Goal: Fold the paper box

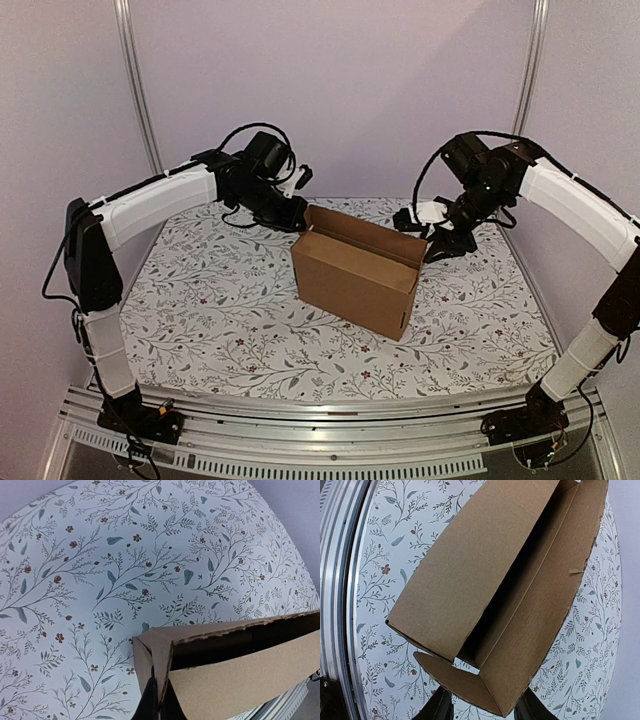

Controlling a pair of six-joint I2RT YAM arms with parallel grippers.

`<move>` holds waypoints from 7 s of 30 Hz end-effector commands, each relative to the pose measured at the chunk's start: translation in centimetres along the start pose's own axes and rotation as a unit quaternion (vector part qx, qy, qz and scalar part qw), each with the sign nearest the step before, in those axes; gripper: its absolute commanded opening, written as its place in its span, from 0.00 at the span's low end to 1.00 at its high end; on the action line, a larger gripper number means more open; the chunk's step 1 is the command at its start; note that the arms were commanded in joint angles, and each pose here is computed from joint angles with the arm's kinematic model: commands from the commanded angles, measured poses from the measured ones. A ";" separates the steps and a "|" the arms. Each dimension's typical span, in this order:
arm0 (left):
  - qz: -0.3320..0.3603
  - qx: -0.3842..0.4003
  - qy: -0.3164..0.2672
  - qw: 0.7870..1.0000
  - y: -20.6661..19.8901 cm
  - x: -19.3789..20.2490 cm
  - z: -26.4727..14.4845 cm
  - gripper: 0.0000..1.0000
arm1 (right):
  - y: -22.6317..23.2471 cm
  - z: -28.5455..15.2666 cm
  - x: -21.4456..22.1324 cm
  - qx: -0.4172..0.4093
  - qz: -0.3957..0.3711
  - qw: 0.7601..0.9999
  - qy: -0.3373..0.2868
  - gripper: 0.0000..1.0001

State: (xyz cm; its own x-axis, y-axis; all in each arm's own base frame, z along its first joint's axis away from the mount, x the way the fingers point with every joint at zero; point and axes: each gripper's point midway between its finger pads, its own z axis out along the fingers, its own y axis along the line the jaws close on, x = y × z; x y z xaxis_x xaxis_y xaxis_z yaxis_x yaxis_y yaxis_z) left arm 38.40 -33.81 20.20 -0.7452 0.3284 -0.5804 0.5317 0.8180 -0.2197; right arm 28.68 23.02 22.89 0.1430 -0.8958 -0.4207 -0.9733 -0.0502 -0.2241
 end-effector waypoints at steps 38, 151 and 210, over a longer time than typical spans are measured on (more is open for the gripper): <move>0.003 -0.012 0.052 0.999 0.4 4.7 0.2 0.00 | 1.9 -0.5 -0.1 0.043 -0.039 0.994 0.089 0.38; 0.032 0.004 -0.026 0.999 0.2 5.3 -0.8 0.00 | 3.7 0.3 -3.0 0.070 -0.049 0.989 0.121 0.26; 0.075 -0.006 -0.139 0.988 -0.3 2.2 -7.0 0.27 | 4.8 1.1 -3.0 0.120 -0.109 0.970 0.182 0.25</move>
State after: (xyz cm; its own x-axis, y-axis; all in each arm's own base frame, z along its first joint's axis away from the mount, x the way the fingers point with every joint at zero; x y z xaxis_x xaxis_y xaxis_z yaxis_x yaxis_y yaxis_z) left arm 34.74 -30.44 20.80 -0.5772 0.3298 -0.7471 0.6105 0.7819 -0.1265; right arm 23.81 25.85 22.04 0.2243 -0.9745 -0.0003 -0.8543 -0.1965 -0.4812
